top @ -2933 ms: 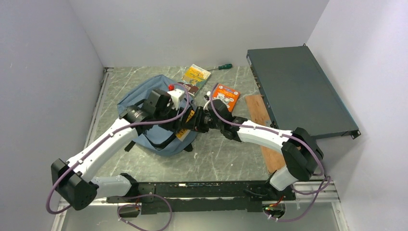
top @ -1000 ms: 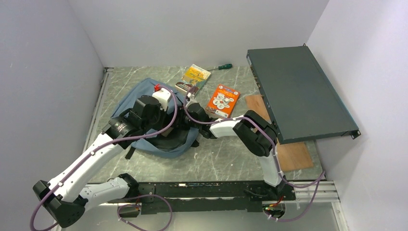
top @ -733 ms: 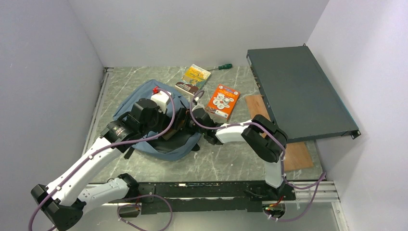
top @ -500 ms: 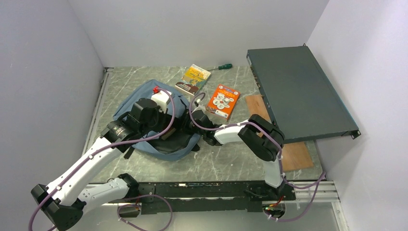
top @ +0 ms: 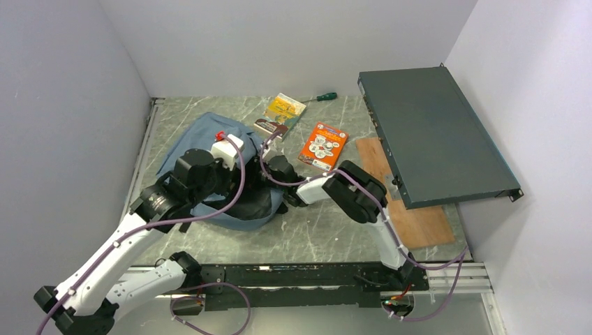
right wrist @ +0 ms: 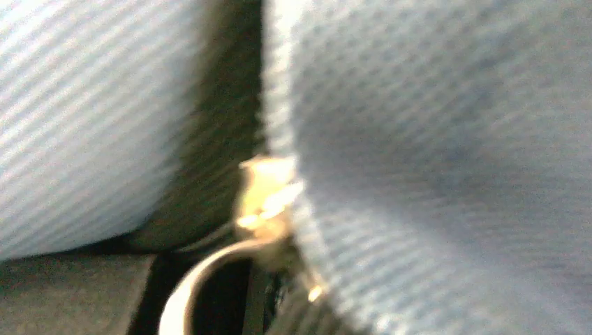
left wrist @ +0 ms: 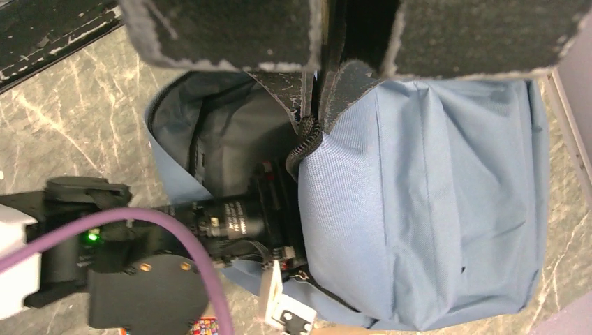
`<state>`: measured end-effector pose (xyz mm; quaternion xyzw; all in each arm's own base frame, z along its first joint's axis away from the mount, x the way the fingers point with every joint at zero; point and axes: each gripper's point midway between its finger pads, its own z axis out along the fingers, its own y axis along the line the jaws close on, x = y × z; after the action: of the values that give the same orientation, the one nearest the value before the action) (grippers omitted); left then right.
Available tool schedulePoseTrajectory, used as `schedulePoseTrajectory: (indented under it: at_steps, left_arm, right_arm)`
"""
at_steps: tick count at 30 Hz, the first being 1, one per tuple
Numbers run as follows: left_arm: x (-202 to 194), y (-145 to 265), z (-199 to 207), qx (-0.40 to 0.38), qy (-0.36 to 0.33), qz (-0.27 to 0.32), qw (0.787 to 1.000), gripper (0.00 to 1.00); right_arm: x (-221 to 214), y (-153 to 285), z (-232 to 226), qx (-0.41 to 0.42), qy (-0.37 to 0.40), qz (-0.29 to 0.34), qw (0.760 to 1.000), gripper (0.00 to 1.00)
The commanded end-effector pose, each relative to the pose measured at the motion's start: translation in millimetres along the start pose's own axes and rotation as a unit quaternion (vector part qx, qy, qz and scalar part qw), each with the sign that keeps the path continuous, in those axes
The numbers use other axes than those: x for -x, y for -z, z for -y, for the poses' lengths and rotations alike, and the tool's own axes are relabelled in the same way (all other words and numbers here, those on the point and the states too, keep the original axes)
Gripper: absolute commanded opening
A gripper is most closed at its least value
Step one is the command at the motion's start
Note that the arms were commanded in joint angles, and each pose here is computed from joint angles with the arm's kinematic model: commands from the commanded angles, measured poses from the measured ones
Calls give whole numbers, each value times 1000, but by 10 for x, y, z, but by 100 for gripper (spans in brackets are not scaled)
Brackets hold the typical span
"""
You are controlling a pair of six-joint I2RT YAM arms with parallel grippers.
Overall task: Pack the student bag
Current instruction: Place the book in the student bag.
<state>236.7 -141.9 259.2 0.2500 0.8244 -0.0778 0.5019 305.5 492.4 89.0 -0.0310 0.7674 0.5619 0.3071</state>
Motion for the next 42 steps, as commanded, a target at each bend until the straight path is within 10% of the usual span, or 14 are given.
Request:
schedulePoseTrajectory:
  at_steps: [1,18,27,32,42]
  left_arm:
    - [261,121,33,-20,-11,77,997,0]
    - [-78,-61,-1,3,-1,32,999,0]
    - [-111,-69,29,-4,3,21,1000,0]
    - [-121,-35,35,-7,6,20,1000,0]
    - [-186,29,-3,5,19,8,1000,0]
  right_arm:
    - [540,-224,-176,48,35,68,996,18]
    - [358,286,167,-127,1,50,991,68]
    - [101,415,70,-143,5,43,989,59]
    - [119,187,154,-138,2,67,988,26]
    - [579,32,170,-161,86,135,974,35]
